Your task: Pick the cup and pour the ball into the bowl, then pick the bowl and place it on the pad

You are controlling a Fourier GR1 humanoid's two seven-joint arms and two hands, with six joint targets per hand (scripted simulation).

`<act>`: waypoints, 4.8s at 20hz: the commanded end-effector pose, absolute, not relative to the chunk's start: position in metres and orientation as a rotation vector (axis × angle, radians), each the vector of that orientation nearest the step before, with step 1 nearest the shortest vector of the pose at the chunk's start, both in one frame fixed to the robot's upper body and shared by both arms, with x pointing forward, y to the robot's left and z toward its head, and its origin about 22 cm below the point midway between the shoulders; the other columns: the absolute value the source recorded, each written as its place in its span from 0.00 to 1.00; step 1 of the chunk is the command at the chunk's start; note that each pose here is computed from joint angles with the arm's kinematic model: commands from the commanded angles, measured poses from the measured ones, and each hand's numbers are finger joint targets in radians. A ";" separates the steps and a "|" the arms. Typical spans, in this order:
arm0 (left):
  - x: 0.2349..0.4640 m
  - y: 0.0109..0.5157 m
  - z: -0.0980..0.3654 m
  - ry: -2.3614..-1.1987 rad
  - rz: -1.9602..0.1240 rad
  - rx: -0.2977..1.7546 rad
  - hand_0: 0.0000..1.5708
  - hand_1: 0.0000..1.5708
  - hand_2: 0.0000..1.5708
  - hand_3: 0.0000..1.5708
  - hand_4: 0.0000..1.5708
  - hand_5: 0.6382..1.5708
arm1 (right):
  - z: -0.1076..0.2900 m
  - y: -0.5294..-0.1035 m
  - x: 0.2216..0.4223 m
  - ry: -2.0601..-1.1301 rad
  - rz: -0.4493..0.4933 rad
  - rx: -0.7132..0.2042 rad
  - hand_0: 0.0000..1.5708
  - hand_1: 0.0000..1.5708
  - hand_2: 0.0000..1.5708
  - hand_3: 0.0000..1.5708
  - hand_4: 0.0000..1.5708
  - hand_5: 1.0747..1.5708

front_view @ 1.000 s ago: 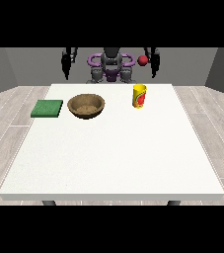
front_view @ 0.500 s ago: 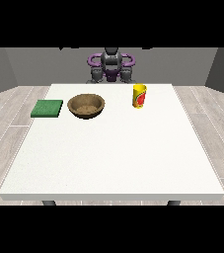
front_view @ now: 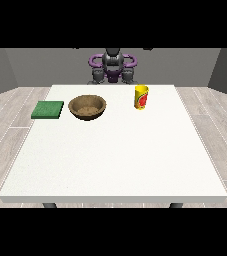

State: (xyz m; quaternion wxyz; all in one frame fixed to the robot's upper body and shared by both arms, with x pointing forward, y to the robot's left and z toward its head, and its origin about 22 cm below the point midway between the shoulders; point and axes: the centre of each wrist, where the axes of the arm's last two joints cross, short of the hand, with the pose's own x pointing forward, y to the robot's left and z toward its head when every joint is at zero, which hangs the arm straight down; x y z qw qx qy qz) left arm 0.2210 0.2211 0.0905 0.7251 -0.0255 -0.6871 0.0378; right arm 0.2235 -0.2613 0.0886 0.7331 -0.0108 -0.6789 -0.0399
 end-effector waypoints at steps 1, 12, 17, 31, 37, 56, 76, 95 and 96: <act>0.232 0.225 0.090 -1.633 0.052 -0.040 0.00 0.00 0.00 0.00 0.39 0.98 | 0.094 -0.258 0.228 -1.628 -0.068 -0.009 0.00 0.00 0.00 0.00 0.47 0.95; 0.265 0.238 0.036 -1.917 0.002 0.080 0.00 0.00 0.00 0.00 0.34 0.91 | 0.088 -0.275 0.258 -1.888 -0.068 0.043 0.00 0.00 0.00 0.00 0.44 0.96; 0.280 0.265 -0.008 -1.811 -0.006 0.079 0.00 0.00 0.00 0.00 0.16 0.90 | 0.086 -0.285 0.254 -1.815 -0.046 0.040 0.00 0.00 0.00 0.00 0.43 0.97; 0.297 0.242 -0.080 -1.720 -0.021 0.050 0.00 0.00 0.00 0.00 0.12 0.84 | 0.040 -0.325 0.264 -1.740 -0.063 0.014 0.00 0.00 0.00 0.00 0.43 0.99; 0.294 0.256 -0.106 -1.759 0.012 0.152 0.44 0.44 0.41 0.00 0.64 0.98 | 0.063 -0.324 0.265 -1.840 -0.020 0.053 0.00 0.00 0.00 0.00 0.43 1.00; 0.334 0.170 -0.066 -1.686 -0.629 0.698 0.85 0.85 1.00 1.00 0.90 0.95 | 0.041 -0.400 0.259 -1.588 -0.148 0.004 0.00 0.00 0.00 0.16 0.40 0.98; 0.391 0.059 0.021 -1.360 -1.344 1.447 0.93 0.93 1.00 1.00 0.80 0.98 | 0.024 -0.407 0.274 -1.561 -0.107 0.069 0.00 0.00 0.00 0.11 0.44 0.97; 0.378 0.030 0.081 -1.405 -1.441 1.468 0.20 0.20 0.95 0.98 0.70 1.00 | 0.008 -0.404 0.277 -1.497 -0.143 0.019 0.00 0.00 0.00 0.09 0.46 0.95; 0.378 0.041 0.076 -1.458 -1.336 1.412 0.48 0.48 1.00 0.98 0.70 0.98 | 0.022 -0.400 0.291 -1.539 -0.174 0.020 0.00 0.00 0.00 0.09 0.46 0.95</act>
